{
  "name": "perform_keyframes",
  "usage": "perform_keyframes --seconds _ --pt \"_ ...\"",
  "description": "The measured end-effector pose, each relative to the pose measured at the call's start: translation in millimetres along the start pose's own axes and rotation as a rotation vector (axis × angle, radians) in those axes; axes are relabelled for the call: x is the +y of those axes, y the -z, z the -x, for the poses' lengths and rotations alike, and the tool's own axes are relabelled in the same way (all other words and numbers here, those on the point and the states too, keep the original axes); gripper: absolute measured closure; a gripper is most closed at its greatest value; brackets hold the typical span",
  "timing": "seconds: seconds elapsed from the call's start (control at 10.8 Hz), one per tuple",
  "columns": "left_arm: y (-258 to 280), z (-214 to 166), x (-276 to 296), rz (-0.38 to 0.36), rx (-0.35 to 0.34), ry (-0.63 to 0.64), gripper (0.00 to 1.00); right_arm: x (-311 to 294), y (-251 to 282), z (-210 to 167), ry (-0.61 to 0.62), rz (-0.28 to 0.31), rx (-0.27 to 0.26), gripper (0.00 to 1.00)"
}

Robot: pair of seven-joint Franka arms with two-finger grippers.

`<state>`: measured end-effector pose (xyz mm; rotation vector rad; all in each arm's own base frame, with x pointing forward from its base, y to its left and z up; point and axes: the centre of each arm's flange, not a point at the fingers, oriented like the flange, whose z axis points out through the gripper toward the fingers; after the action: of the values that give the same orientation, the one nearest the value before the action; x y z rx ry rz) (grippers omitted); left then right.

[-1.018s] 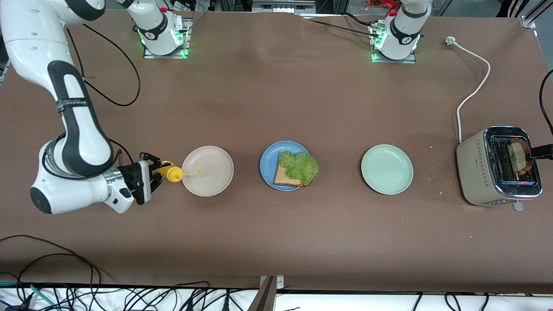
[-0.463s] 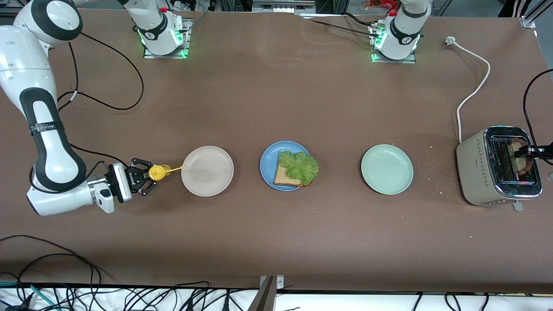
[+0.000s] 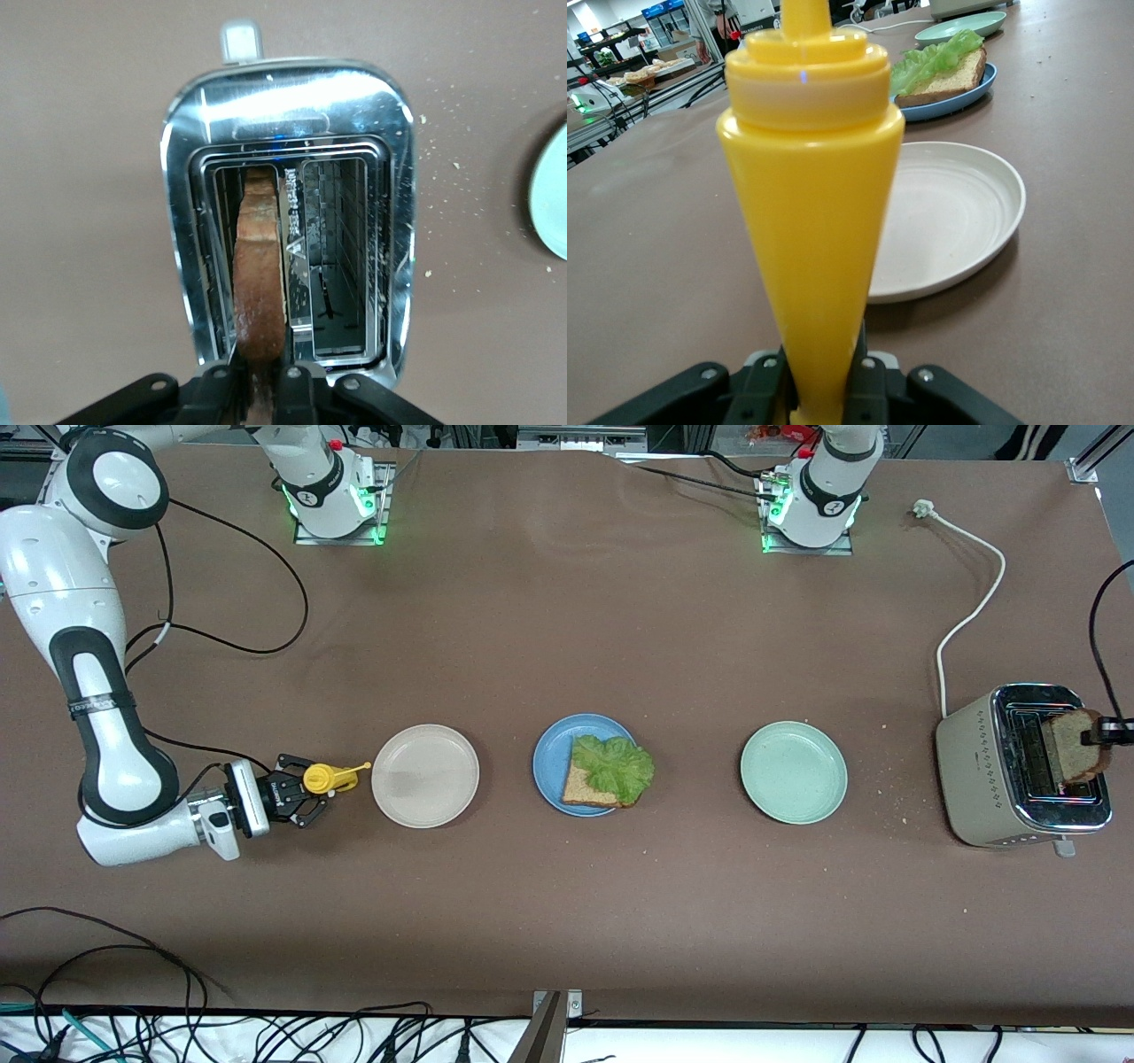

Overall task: Make sandwich in blue plate with both arms
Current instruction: 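Set down the mustard bottle while the left gripper grasps toaster bread, then carry the bread slice to the blue plate with the left gripper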

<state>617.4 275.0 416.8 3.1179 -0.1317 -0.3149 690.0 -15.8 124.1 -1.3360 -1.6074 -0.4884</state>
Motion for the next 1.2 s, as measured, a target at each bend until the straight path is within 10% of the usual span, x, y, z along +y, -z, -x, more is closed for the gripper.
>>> perform_keyframes --seconds 0.74,0.93,1.2 --pt "130.7 -12.5 279.5 -0.064 0.024 -0.456 0.91 -4.4 9.5 35.0 0.096 0.048 0.026 0.76" --pt "110.1 -21.6 372.8 0.006 0.0 -0.586 0.91 -4.2 8.3 43.4 0.089 0.061 0.029 0.5" --pt "33.3 -40.9 477.4 0.306 -0.11 -0.607 0.91 -5.9 15.8 46.5 0.089 0.069 0.012 0.11"
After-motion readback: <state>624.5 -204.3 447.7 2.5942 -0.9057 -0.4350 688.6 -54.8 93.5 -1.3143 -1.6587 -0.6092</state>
